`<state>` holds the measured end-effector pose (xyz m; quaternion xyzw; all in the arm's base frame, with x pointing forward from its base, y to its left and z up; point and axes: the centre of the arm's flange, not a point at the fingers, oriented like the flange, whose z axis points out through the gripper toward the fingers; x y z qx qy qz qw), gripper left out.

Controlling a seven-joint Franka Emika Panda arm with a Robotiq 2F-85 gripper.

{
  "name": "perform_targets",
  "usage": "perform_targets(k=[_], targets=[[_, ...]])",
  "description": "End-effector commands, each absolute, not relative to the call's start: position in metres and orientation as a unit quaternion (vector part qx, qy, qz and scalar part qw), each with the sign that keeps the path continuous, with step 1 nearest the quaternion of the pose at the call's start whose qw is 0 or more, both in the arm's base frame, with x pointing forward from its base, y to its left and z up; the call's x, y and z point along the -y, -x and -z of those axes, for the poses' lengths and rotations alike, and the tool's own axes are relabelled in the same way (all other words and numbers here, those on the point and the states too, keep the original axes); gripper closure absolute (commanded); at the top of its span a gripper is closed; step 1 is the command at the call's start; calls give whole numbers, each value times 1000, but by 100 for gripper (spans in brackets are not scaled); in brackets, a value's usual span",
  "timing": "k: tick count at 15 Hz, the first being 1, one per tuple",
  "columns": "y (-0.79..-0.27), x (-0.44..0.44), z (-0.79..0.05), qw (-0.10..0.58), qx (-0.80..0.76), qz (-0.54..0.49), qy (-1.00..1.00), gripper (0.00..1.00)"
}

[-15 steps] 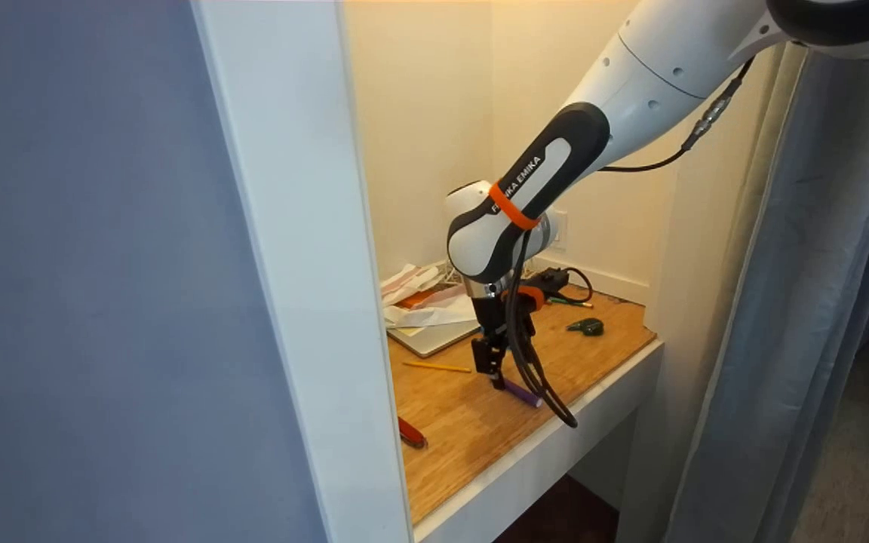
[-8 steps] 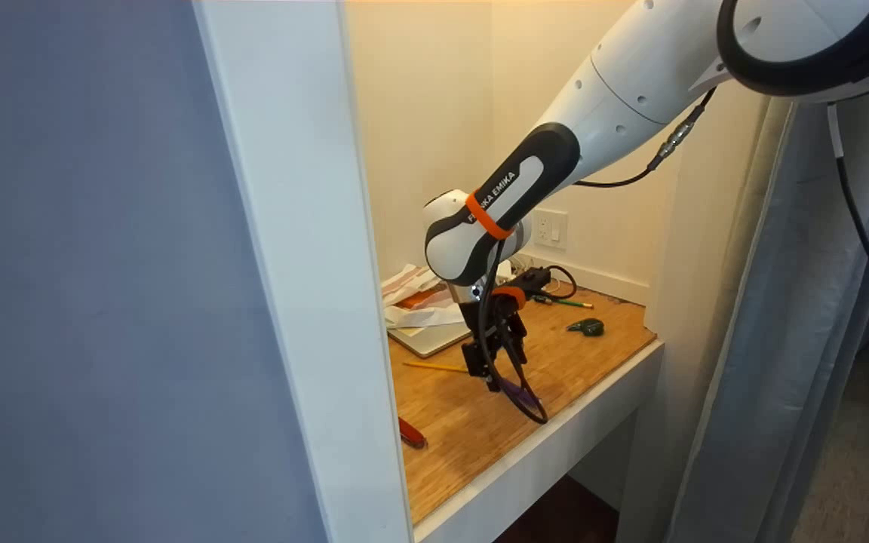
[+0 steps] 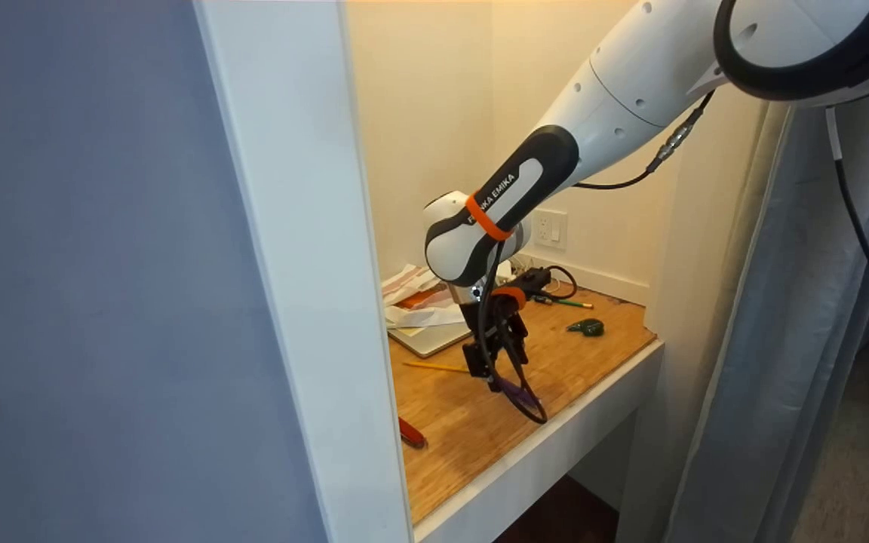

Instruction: Move the purple marker forward and put it upright

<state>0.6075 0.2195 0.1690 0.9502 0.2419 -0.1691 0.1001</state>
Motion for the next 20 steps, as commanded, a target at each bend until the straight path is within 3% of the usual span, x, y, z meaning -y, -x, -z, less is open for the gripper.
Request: perform_targets(k=[1, 14, 15, 16, 20], targets=[[-625, -231, -168, 137, -235, 190, -943, 0], [-666, -242, -126, 165, -225, 226, -933, 0], [-669, -240, -124, 163, -223, 227, -934, 16], [-672, -238, -123, 163, -221, 229, -934, 26], [-680, -235, -123, 159, -218, 237, -933, 54]])
